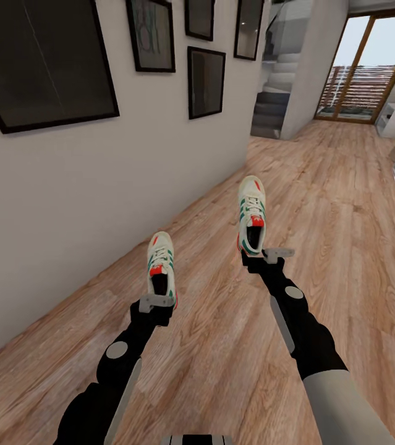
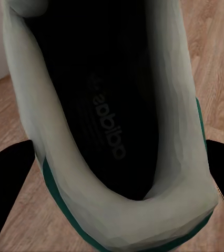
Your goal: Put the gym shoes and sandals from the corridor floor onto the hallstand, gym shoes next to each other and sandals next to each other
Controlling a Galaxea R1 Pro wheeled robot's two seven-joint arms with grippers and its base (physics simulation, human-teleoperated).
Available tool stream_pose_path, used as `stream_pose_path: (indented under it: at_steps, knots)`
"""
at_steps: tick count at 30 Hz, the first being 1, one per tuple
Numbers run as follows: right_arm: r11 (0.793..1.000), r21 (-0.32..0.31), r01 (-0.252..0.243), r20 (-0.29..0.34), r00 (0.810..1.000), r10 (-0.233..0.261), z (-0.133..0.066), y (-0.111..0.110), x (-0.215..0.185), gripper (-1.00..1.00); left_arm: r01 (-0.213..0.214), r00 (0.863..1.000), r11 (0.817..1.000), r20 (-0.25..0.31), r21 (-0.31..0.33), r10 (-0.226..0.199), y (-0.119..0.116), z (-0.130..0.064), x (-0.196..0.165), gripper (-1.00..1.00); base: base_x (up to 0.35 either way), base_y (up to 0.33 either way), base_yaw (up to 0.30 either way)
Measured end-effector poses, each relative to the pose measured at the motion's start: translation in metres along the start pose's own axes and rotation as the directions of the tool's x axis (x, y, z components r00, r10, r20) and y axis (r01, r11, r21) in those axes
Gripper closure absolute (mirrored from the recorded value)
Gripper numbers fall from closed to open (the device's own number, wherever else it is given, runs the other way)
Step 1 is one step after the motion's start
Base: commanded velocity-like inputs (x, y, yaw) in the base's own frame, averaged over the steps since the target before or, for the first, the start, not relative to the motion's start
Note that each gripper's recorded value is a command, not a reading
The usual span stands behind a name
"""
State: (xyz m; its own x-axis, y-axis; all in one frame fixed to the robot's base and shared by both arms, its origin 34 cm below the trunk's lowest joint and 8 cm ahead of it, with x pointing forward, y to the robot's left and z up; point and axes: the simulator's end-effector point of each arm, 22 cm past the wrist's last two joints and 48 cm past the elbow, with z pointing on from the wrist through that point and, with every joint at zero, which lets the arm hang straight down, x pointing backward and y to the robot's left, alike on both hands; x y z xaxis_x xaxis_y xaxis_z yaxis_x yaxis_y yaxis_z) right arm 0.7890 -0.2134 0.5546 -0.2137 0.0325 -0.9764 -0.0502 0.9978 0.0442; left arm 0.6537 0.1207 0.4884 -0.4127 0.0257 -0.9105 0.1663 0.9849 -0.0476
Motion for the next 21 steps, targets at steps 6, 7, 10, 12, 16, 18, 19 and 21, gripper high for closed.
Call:
stream_pose_path:
  at_steps: [6, 7, 10, 12, 16, 18, 19, 21]
  knots:
    - [1.0, -0.001, 0.001, 0.032, 0.999, -0.001, -0.007, 0.001, -0.023, 1.0, -0.005, 1.0, 1.0, 0.031, -0.004, 0.005, 0.001, -0.008, -0.017, 1.0, 0.0, 0.0, -0.186]
    - [1.0, -0.001, 0.002, 0.037, 0.999, -0.002, -0.008, 0.001, -0.026, 1.0, -0.006, 0.999, 1.0, 0.036, -0.004, 0.006, 0.001, -0.009, -0.02, 1.0, 0.0, 0.0, -0.206]
    - [1.0, -0.002, 0.003, 0.053, 0.999, -0.002, -0.012, 0.002, -0.037, 1.0, -0.008, 0.999, 1.0, 0.052, -0.005, 0.009, 0.001, -0.013, -0.029, 1.0, 0.0, 0.0, -0.209]
    - [1.0, -0.002, 0.003, 0.064, 0.998, -0.003, -0.014, 0.002, -0.045, 1.0, -0.009, 0.998, 1.0, 0.062, -0.008, 0.01, 0.002, -0.016, -0.035, 1.0, 0.0, 0.0, -0.21]
    - [1.0, -0.003, 0.004, 0.085, 0.996, -0.004, -0.02, 0.003, -0.059, 1.0, 0.009, 0.997, 0.998, 0.081, -0.056, -0.004, 0.026, -0.021, -0.045, 1.0, 0.0, 0.0, -0.21]
    - [1.0, -0.003, 0.005, 0.096, 0.995, -0.005, -0.023, 0.004, -0.067, 1.0, 0.026, 0.996, 0.996, 0.091, -0.082, -0.019, 0.04, -0.025, -0.05, 1.0, 0.0, 0.0, -0.21]
    - [1.0, -0.003, 0.005, 0.101, 0.995, -0.005, -0.024, 0.004, -0.07, 1.0, 0.03, 0.995, 0.996, 0.096, -0.086, -0.021, 0.042, -0.026, -0.053, 1.0, 0.0, 0.0, -0.21]
    - [1.0, -0.003, 0.006, 0.104, 0.995, -0.005, -0.024, 0.004, -0.077, 1.0, 0.035, 0.995, 0.995, 0.099, -0.096, -0.026, 0.047, -0.028, -0.058, 1.0, 0.0, 0.0, -0.21]
